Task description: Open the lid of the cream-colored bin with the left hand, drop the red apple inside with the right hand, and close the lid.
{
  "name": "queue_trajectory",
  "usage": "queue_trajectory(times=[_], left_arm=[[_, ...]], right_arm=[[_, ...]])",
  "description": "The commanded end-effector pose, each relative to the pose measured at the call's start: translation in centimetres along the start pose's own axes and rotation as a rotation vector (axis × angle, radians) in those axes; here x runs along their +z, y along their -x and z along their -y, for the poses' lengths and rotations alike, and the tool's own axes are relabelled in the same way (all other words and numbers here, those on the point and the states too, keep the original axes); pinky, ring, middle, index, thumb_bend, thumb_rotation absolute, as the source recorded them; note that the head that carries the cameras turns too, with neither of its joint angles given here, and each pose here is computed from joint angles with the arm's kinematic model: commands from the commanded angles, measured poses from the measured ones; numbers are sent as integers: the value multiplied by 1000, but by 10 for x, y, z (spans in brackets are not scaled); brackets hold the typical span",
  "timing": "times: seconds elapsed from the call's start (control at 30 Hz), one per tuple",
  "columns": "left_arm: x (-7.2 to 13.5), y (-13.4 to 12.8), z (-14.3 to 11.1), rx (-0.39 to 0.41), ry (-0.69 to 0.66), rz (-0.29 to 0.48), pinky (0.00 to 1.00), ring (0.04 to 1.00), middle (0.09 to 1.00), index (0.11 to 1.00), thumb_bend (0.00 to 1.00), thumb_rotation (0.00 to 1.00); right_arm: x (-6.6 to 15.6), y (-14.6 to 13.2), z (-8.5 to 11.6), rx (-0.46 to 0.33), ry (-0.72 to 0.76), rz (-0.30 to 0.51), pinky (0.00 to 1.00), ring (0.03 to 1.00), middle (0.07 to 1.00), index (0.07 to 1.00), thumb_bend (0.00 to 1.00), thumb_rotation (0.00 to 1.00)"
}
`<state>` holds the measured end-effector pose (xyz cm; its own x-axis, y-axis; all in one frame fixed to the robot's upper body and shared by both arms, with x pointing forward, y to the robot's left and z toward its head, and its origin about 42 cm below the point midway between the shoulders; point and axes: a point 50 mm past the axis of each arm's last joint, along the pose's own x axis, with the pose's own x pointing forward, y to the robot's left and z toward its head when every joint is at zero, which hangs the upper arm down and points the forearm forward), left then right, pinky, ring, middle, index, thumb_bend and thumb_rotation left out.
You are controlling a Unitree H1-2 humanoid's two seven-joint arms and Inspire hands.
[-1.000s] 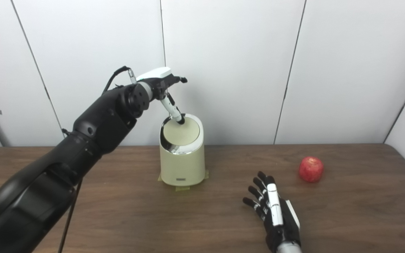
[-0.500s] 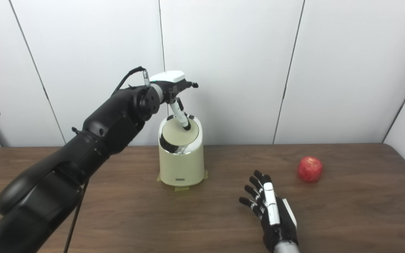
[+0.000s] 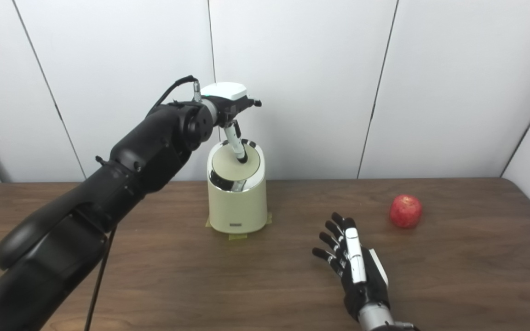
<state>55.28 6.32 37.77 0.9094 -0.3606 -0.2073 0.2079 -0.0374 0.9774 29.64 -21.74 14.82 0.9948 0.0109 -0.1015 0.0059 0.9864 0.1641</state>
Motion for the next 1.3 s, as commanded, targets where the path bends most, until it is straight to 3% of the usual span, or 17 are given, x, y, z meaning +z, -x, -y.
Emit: queue_trajectory(times=[0.0,0.8,1.27], left_arm=[[11,10,-54,118,-73,21,1000,1000,994,950,991,115],[-1,10,-46,119,-172,12,1000,992,979,924,988,120],[15,3,-30,98,-284,27,1000,992,966,902,986,123]], right_arm=[[15,-4,-4,31,6,62,747,894,930,938,448,986],[18,-1,-6,31,15,52,732,892,931,934,464,966],[19,-1,0,43,23,63,735,890,930,942,464,984]])
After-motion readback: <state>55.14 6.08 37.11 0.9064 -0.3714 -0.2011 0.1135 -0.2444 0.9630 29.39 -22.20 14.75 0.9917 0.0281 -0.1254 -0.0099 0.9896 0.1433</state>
